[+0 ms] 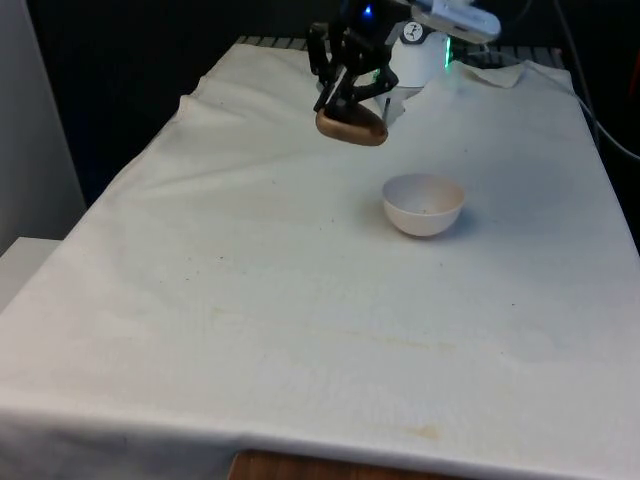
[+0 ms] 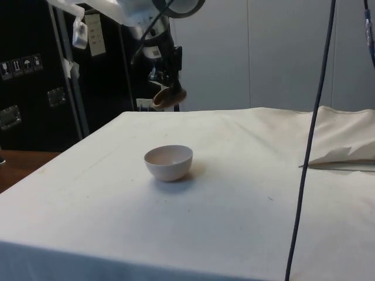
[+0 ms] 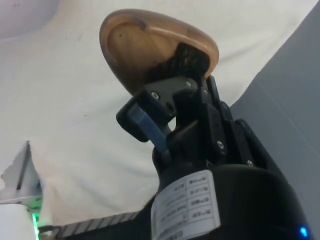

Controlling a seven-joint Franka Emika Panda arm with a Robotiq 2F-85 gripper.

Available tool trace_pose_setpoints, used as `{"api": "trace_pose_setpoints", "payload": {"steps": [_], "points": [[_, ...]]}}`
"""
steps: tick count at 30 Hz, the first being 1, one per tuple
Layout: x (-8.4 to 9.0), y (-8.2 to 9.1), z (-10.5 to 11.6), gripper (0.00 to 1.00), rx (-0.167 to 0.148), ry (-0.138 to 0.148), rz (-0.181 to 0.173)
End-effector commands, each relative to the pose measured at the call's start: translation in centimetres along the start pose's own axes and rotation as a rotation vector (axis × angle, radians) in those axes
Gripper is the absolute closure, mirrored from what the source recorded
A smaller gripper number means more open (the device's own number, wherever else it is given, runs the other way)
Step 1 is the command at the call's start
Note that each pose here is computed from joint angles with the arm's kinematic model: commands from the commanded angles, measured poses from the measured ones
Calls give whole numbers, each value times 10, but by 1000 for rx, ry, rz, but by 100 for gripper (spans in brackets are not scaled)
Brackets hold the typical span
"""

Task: Pour the coffee beans from the cup into the bowl.

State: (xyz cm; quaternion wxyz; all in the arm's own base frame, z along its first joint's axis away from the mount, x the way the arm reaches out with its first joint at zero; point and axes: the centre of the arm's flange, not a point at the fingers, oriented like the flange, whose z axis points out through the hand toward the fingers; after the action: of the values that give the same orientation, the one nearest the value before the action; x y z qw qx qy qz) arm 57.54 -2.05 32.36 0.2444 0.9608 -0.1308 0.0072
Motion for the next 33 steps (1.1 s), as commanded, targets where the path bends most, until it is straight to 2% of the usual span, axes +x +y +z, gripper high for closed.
{"api": "trace_pose_setpoints", "payload": {"steps": [1,4,7,8,13,16,17,21,22,24,30,33], "points": [[-3,-3,-2,100,-21,5,2],[-8,-13,-4,100,-51,12,2],[-8,-15,-4,100,-55,10,0],[-11,-20,-5,100,-74,18,2],[-16,-35,-6,100,-118,28,0],[-19,-43,-7,100,-139,35,1],[-18,-40,-6,100,-130,33,0],[-23,-56,-7,100,-172,45,0],[-23,-56,-7,100,-172,45,0],[-26,-65,-7,100,-193,51,-1],[-31,-78,-7,100,-228,60,-4],[-34,-86,-8,100,-258,63,-9]]}}
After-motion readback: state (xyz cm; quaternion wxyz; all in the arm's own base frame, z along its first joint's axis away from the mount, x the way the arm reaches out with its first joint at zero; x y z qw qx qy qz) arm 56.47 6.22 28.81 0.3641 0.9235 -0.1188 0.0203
